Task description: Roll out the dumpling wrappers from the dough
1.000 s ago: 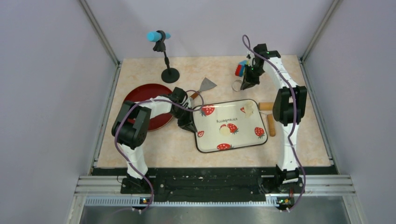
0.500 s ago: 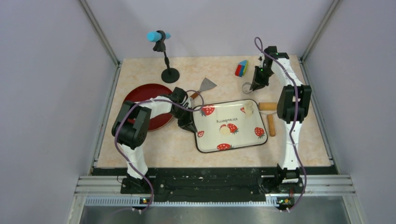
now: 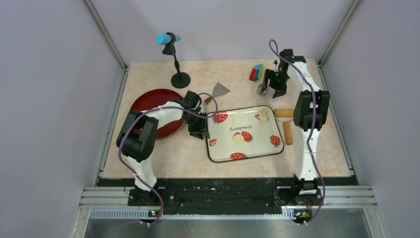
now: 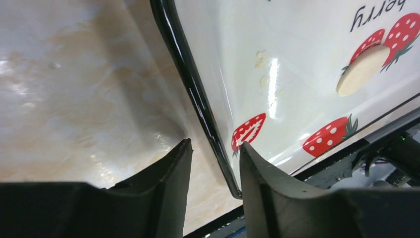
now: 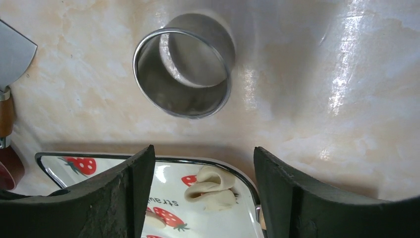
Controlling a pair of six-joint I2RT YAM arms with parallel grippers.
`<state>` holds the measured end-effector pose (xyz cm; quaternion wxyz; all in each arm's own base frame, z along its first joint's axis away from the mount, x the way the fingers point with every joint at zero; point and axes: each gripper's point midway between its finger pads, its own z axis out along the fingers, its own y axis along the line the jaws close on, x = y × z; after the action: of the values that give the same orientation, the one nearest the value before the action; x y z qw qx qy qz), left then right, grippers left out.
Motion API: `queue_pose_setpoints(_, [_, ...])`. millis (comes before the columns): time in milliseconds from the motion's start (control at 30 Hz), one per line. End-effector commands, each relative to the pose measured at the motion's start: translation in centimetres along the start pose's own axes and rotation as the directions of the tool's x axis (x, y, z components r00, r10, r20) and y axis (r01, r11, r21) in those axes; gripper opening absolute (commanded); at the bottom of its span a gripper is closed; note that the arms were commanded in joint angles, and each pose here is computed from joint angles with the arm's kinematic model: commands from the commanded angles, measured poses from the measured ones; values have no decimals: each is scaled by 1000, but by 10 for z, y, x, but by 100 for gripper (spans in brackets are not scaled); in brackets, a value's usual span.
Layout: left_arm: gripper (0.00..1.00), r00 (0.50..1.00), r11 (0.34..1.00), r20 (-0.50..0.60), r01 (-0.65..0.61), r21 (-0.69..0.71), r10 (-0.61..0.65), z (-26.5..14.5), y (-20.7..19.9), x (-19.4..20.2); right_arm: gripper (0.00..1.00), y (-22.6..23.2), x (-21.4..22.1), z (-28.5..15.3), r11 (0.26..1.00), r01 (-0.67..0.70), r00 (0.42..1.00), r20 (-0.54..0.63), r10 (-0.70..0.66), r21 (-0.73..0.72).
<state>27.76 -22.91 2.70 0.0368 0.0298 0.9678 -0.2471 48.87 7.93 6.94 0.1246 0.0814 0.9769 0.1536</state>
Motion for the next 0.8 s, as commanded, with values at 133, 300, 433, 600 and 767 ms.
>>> queue_pose_setpoints(133, [57, 956, 998, 292, -51, 37, 38, -61, -29, -60, 82, 12, -19, -31, 999, 48, 993, 107, -47, -10])
queue_pose_setpoints(300, [61, 922, 982, 384, -29, 188, -47, -84, -43, -93, 88, 15, -14, -40, 998, 52, 993, 109, -49, -24])
queue_pose_setpoints(433, [62, 908, 964, 403, 7, 265, -118, -91, -38, -122, 91, 17, -6, -46, 998, 54, 994, 100, -50, -34])
queue_pose_setpoints(600, [63, 910, 982, 403, 17, 187, -93, -86, -19, -156, 93, 17, 3, -54, 998, 53, 994, 94, -50, -36])
queue_pose_setpoints(767, [66, 931, 999, 364, -2, 42, -14, -71, 1, -185, 94, 17, 15, -54, 998, 52, 997, 68, -49, -46])
